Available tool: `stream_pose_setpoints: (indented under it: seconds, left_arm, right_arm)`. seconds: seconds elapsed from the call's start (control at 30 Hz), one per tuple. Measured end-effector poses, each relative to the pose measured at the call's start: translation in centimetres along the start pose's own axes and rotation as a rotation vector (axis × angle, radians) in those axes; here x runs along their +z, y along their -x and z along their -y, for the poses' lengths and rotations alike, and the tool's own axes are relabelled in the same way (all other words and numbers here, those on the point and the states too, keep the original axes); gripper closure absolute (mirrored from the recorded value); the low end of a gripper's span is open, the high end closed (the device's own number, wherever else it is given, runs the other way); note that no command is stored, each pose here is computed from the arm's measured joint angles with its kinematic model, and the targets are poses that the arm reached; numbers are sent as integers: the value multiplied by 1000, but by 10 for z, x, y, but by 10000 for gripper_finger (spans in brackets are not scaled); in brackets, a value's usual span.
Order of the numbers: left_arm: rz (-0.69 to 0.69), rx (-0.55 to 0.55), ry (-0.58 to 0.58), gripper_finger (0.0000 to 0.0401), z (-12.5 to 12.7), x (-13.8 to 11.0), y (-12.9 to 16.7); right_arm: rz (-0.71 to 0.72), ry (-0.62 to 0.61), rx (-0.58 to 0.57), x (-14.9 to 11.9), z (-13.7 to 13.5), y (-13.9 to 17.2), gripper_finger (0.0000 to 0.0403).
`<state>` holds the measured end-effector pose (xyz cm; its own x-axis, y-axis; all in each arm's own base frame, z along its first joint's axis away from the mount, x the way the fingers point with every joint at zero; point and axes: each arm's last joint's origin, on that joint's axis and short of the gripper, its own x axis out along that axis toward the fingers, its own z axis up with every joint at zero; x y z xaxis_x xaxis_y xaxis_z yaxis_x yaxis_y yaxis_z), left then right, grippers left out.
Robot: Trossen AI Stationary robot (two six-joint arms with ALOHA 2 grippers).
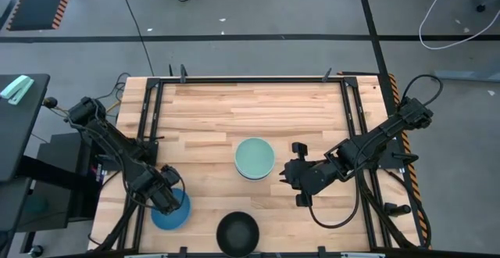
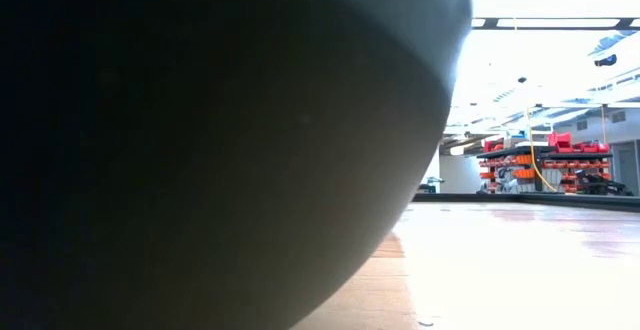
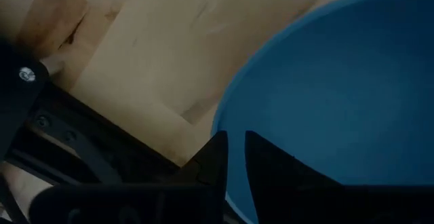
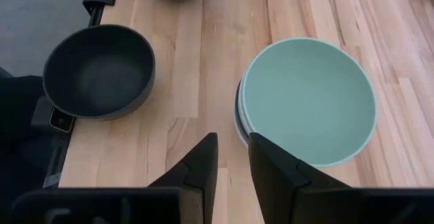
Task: Nest bowls inside each other
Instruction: Stack the blue bowl on top of the green bowl
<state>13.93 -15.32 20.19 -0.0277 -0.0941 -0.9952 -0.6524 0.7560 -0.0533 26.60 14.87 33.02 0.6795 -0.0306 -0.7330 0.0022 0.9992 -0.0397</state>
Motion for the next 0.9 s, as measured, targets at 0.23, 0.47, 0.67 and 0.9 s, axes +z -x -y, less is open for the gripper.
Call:
stream_pose_setpoints:
  seconds: [0.23, 0.47, 0.67, 0.9]
  left_arm:
    - [2, -2, 0, 347, -4, 0, 4]
    - [46, -47, -4, 349, -8, 0, 12]
    - [81, -51, -3, 345, -9, 1, 14]
    - [83, 23, 12, 352, -16, 1, 13]
  right_arm:
    - [0, 0, -1, 0, 0, 0, 311]
    - [1, -1, 0, 0, 0, 0, 311]
    - [2, -1, 0, 0, 0, 0, 311]
    - [7, -3, 2, 1, 0, 0, 311]
